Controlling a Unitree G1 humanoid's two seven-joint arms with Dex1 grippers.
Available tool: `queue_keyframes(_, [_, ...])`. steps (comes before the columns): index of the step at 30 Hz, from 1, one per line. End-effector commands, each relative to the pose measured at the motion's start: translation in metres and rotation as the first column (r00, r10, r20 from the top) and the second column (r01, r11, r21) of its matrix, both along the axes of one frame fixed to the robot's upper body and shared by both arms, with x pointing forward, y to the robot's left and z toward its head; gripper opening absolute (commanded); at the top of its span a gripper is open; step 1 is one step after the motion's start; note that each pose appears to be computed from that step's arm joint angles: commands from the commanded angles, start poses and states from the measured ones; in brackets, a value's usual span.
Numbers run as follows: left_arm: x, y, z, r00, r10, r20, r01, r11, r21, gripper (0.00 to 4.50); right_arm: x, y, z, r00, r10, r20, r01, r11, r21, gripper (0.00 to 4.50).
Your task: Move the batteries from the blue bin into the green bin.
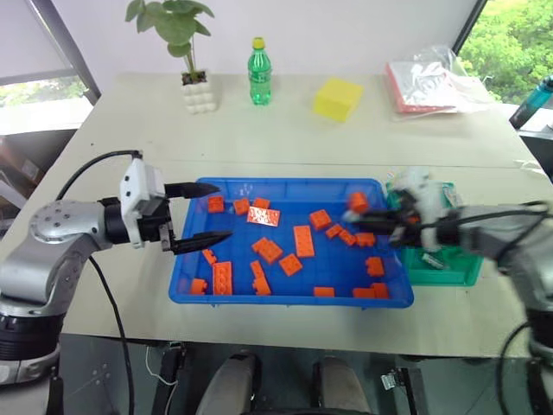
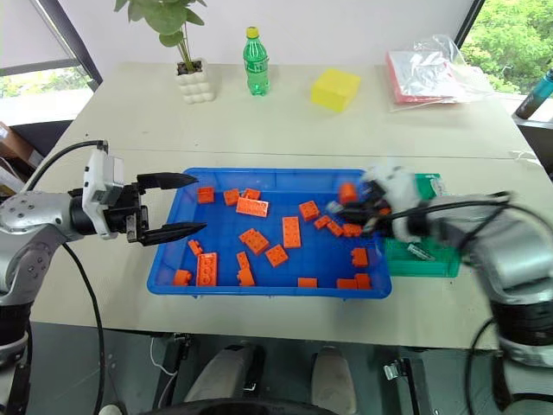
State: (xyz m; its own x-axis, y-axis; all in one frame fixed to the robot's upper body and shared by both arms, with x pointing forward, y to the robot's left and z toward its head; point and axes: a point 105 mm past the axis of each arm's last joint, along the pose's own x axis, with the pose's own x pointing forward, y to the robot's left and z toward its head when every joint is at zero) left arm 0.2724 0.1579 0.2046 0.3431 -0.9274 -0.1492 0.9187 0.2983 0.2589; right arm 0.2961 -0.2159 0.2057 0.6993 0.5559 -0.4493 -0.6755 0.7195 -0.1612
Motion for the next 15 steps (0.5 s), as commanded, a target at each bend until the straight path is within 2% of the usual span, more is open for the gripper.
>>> queue_keyframes(1, [-0.003, -0.002, 0.007, 0.999, -0.035, 0.033, 0.035, 0.999, 0.004, 4.5, -0.011, -0.035, 0.019, 0.995, -0.088, 0.036, 0.088, 0.996, -0.012, 0.05])
queue_keyframes(4, [-0.001, -0.002, 0.006, 0.998, -0.049, 0.032, 0.049, 0.999, 0.008, 4.5, -0.023, -0.051, 0.013, 0.994, -0.104, 0.012, 0.105, 0.992, -0.063, 0.05])
queue_keyframes(6, [0.0, -0.003, 0.005, 0.997, -0.064, 0.031, 0.064, 0.998, 0.018, 4.5, -0.022, -0.058, 0.007, 0.99, -0.138, 0.004, 0.138, 0.988, -0.066, 0.05])
queue_keyframes(10, [0.003, -0.001, 0.008, 0.997, -0.077, 0.026, 0.076, 0.997, 0.025, 4.5, -0.012, -0.074, -0.001, 0.975, -0.217, 0.055, 0.222, 0.968, -0.118, 2.03])
queue_keyframes(13, [0.004, 0.002, 0.01, 0.996, -0.081, 0.028, 0.08, 0.996, 0.035, 4.5, -0.011, -0.085, -0.006, 0.976, -0.209, 0.063, 0.217, 0.962, -0.167, 3.64])
queue_keyframes(15, [0.005, 0.005, 0.013, 0.996, -0.082, 0.03, 0.08, 0.996, 0.038, 4.5, -0.015, -0.087, 0.001, 0.988, -0.141, 0.056, 0.149, 0.976, -0.161, 3.64])
